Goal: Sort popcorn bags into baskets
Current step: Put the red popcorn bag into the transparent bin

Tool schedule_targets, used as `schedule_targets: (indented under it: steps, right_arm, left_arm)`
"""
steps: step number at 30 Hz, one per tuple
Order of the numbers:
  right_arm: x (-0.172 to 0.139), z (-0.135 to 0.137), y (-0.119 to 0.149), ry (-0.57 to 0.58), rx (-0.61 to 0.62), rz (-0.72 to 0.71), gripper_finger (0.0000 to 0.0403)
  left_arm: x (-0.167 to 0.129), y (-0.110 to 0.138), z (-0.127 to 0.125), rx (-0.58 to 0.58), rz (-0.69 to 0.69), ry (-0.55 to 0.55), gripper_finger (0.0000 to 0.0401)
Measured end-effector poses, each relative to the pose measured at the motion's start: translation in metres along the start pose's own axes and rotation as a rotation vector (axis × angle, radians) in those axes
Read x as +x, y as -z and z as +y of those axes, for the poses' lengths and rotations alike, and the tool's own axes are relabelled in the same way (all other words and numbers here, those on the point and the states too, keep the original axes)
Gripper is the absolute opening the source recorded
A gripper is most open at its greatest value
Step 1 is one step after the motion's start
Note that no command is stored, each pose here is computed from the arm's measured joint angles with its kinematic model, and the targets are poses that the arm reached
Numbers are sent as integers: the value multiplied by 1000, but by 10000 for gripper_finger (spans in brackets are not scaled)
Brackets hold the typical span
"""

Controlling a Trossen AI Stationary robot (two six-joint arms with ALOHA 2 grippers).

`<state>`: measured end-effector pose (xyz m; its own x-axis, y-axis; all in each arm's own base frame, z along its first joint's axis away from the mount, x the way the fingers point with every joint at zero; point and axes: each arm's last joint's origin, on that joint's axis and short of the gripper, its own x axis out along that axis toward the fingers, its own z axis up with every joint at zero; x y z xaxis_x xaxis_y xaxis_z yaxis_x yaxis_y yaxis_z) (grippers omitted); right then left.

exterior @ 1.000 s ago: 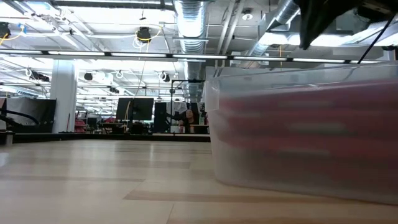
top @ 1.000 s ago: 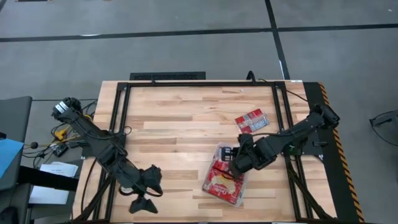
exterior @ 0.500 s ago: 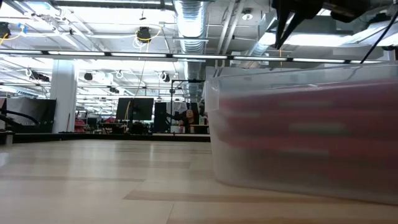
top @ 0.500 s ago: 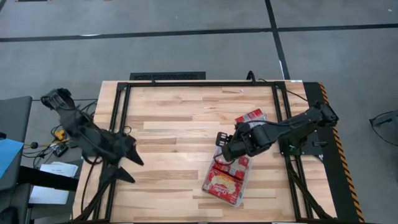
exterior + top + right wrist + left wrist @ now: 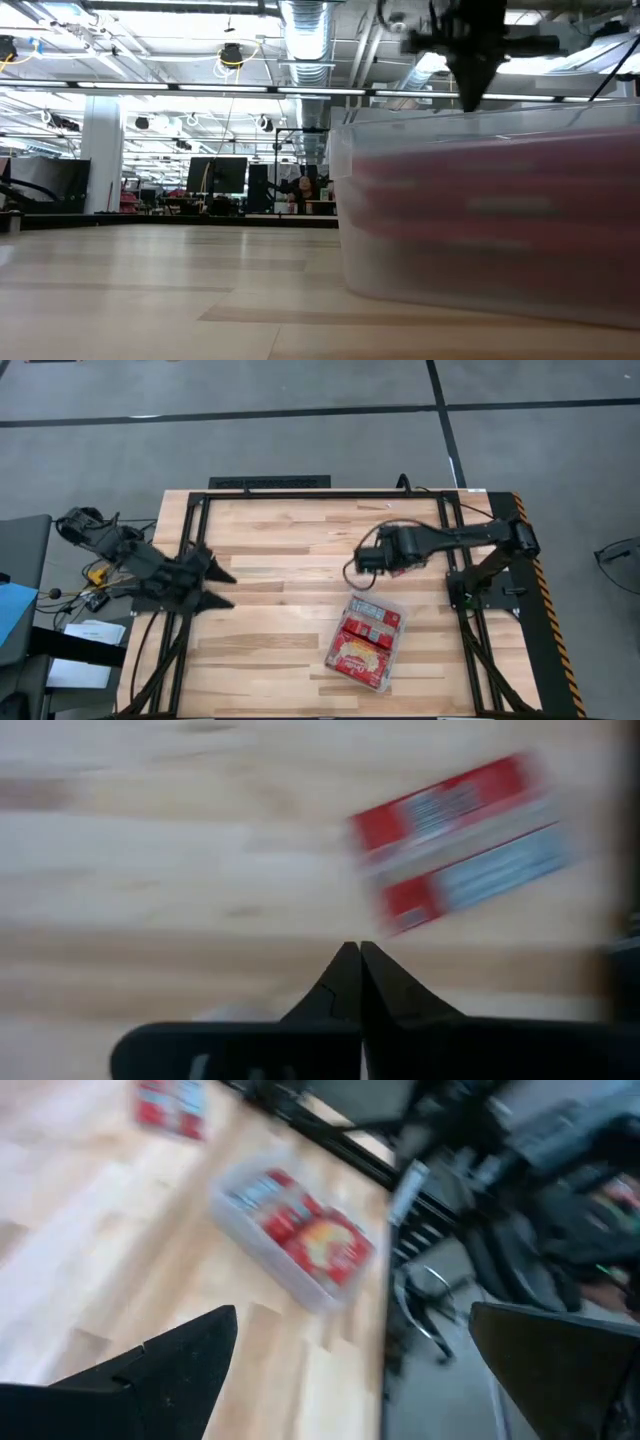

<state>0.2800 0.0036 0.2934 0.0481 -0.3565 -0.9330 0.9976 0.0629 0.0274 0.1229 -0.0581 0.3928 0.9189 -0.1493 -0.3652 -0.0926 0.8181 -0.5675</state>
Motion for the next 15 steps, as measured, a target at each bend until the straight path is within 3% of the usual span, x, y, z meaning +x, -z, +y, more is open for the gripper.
schedule_targets:
  steps: [4, 7, 12, 15]
  right_arm:
    - [9, -19, -29, 198, -78, -20, 9]
    - [17, -25, -44, 255, -109, -51, 20]
    - [55, -37, -41, 355, -132, -27, 17]
    - [85, -42, -30, 339, -138, 6, 10]
  left_arm:
    - [13, -12, 14, -18, -49, -117, 389]
    - [27, -23, 27, -18, -54, -185, 389]
    - [56, -45, 53, -44, 13, -171, 389]
    - [71, -56, 70, -49, 29, -177, 389]
